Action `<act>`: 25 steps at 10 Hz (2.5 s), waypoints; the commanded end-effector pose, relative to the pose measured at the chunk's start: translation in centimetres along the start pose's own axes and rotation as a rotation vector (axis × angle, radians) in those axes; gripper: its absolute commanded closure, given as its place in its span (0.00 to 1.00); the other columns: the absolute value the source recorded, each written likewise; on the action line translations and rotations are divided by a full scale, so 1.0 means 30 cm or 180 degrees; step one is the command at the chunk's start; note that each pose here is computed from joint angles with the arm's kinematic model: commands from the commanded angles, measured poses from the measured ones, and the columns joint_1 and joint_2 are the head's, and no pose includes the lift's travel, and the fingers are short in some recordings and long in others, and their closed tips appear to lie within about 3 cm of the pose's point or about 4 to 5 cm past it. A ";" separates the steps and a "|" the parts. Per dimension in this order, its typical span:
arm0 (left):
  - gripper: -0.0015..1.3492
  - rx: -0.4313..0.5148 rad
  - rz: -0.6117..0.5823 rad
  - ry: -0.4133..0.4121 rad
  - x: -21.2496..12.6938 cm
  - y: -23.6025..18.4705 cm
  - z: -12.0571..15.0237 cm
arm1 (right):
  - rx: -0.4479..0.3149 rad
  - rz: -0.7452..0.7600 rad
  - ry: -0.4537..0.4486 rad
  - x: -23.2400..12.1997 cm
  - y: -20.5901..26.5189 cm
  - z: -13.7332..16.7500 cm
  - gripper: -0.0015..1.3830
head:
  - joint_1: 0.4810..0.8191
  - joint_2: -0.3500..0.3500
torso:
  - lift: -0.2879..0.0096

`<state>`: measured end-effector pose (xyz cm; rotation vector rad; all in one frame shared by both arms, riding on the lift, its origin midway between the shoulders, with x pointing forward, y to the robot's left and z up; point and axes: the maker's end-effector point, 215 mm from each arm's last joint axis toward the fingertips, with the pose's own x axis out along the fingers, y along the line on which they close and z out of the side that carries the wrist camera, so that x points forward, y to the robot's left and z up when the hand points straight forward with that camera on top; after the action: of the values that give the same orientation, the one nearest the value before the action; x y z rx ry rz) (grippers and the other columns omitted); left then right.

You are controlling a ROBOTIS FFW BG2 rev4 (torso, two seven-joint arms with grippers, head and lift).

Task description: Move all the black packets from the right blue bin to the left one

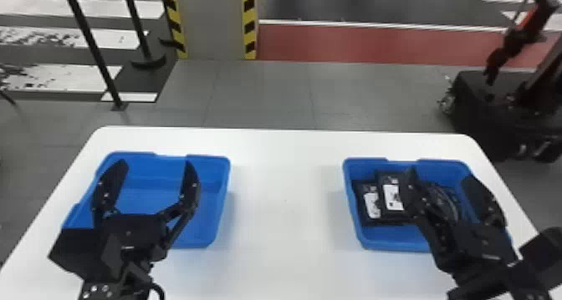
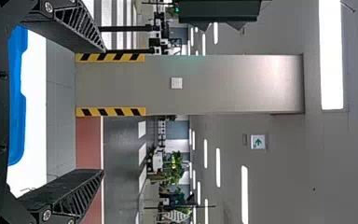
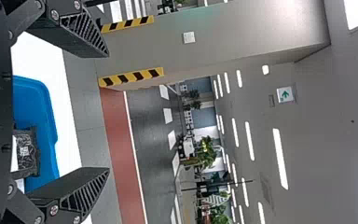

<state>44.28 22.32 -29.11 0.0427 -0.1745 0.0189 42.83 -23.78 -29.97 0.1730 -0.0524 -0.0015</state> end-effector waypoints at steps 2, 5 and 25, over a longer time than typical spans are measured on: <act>0.08 -0.0006 -0.0002 0.0000 0.000 -0.005 0.000 | 0.0003 0.0000 0.0003 -0.001 0.000 -0.001 0.12 | 0.63 0.47 | 0.60; 0.08 -0.0003 0.0002 0.0016 0.000 -0.002 -0.005 | 0.0016 -0.0004 0.0003 -0.003 -0.002 0.001 0.12 | 0.63 0.47 | 0.60; 0.08 -0.0010 0.0012 0.0063 -0.015 0.004 -0.023 | -0.0409 -0.0100 0.1825 0.271 -0.237 -0.639 0.24 | 0.63 0.42 | 0.60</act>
<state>43.94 22.49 -29.89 0.0410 -0.1542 0.0215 51.87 -27.51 -49.46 0.0413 0.5133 0.0142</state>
